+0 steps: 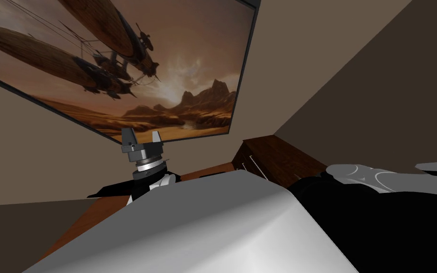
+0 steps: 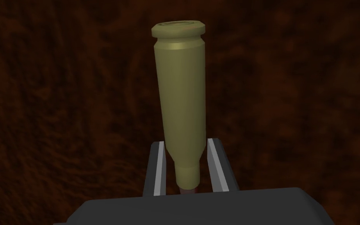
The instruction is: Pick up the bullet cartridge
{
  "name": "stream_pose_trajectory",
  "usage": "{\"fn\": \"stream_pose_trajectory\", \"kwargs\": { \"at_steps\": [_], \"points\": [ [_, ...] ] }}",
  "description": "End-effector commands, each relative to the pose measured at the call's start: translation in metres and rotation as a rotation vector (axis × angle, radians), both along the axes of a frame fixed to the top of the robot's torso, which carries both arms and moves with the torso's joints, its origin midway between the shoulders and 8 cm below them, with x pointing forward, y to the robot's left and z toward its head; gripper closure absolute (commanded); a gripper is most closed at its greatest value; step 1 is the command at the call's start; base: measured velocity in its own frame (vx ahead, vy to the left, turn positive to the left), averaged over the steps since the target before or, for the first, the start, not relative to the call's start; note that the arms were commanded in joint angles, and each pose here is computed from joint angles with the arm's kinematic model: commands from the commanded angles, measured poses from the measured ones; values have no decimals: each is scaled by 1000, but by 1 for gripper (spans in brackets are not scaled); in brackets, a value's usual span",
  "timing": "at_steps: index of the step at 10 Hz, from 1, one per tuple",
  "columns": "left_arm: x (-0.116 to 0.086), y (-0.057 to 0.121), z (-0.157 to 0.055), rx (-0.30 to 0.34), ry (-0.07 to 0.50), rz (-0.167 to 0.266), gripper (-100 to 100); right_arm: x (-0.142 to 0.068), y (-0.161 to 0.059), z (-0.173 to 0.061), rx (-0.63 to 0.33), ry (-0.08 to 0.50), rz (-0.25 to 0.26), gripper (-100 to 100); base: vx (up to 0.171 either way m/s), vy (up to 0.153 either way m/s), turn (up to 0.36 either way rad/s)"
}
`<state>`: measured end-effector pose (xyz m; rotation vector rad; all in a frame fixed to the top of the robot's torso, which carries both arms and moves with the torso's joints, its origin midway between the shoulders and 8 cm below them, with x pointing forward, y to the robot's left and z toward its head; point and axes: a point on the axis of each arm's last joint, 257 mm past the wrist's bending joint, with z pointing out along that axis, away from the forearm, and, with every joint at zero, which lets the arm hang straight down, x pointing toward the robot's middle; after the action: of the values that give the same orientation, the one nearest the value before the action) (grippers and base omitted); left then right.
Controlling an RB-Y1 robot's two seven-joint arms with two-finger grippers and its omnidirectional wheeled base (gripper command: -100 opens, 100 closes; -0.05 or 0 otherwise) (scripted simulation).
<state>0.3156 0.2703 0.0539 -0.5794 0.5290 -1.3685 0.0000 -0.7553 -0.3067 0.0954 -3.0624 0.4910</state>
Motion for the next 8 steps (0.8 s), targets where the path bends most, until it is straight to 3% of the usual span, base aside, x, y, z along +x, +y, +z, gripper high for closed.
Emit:
{"fn": "stream_pose_trajectory", "kwargs": {
  "at_steps": [1,2,3,4,5,7,8],
  "points": [
    [0,0,0,0,0,0,0,0,0,0,0,0,0,100,0,0,0],
    [0,0,0,0,0,0,0,0,0,0,0,0,0,100,0,0,0],
    [0,0,0,0,0,0,0,0,0,0,1,0,0,0,0,0,0],
    [0,0,0,0,0,0,0,13,-2,10,-2,-1,9,100,-27,22,-83],
    [0,0,0,0,0,0,0,24,-3,18,-3,-1,16,100,-52,44,-112],
    [0,0,0,0,0,0,0,24,-4,18,-4,-1,17,100,-40,33,-24],
    [0,0,0,0,0,0,0,25,-3,19,-3,-1,17,0,0,0,0]
  ]
}}
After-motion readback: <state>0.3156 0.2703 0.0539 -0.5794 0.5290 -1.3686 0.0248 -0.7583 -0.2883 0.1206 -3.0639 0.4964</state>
